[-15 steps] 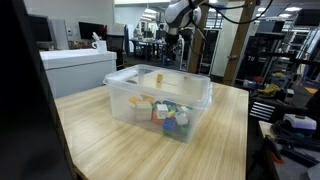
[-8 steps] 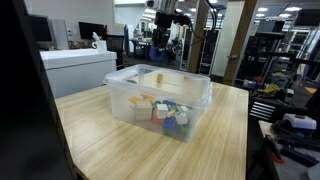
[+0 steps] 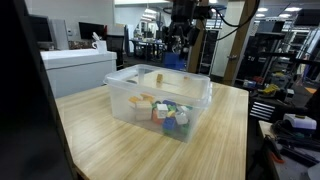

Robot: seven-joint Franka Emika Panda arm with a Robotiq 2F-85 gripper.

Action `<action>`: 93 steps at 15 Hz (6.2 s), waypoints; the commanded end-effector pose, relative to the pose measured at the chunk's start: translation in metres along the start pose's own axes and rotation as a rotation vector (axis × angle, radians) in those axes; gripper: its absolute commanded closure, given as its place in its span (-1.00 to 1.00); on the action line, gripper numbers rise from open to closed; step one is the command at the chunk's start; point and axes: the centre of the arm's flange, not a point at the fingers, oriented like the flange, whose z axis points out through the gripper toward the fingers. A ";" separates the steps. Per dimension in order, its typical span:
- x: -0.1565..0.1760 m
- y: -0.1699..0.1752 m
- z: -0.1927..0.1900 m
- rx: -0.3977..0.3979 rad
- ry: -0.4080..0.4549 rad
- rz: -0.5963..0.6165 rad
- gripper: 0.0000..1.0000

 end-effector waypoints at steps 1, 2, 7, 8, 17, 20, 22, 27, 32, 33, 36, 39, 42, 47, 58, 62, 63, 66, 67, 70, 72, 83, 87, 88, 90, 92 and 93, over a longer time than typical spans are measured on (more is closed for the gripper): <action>-0.005 -0.002 0.009 -0.007 0.074 0.013 -0.89; -0.009 0.015 0.011 -0.034 0.094 0.064 -0.97; -0.100 0.117 -0.004 -0.219 0.129 0.320 -1.00; -0.126 0.133 -0.006 -0.259 0.122 0.367 -1.00; -0.377 0.215 0.039 -0.516 -0.070 0.801 -1.00; -0.431 0.229 0.071 -0.514 -0.181 0.949 -1.00; -0.440 0.237 0.091 -0.468 -0.273 1.037 -1.00; -0.402 0.251 0.121 -0.255 -0.301 1.054 -1.00; -0.338 0.240 0.124 -0.082 -0.311 0.972 -1.00; -0.328 0.238 0.127 -0.058 -0.315 0.956 -1.00; -0.301 0.230 0.140 -0.003 -0.325 0.904 -1.00; -0.288 0.225 0.142 -0.047 -0.355 0.907 -1.00; -0.294 0.222 0.138 -0.071 -0.432 0.933 -1.00; -0.314 0.213 0.136 -0.065 -0.429 0.984 -1.00; -0.285 0.196 0.158 -0.083 -0.382 0.921 0.35; -0.267 0.193 0.162 -0.099 -0.370 0.880 0.55; -0.263 0.192 0.162 -0.096 -0.367 0.871 0.55; -0.248 0.186 0.156 -0.088 -0.361 0.849 0.55; -0.239 0.183 0.151 -0.079 -0.368 0.838 0.55; -0.210 0.172 0.124 -0.072 -0.358 0.784 0.55; -0.186 0.166 0.097 -0.089 -0.332 0.746 0.55; -0.046 0.037 0.006 -0.096 -0.182 0.335 0.55; -0.022 -0.019 0.011 -0.043 -0.192 0.162 0.55; -0.019 -0.029 0.013 -0.030 -0.194 0.131 0.55; -0.014 -0.045 0.018 -0.006 -0.185 0.075 -0.45; -0.014 -0.047 0.020 0.002 -0.170 0.057 -0.61; -0.016 -0.042 0.018 -0.002 -0.150 0.051 -0.75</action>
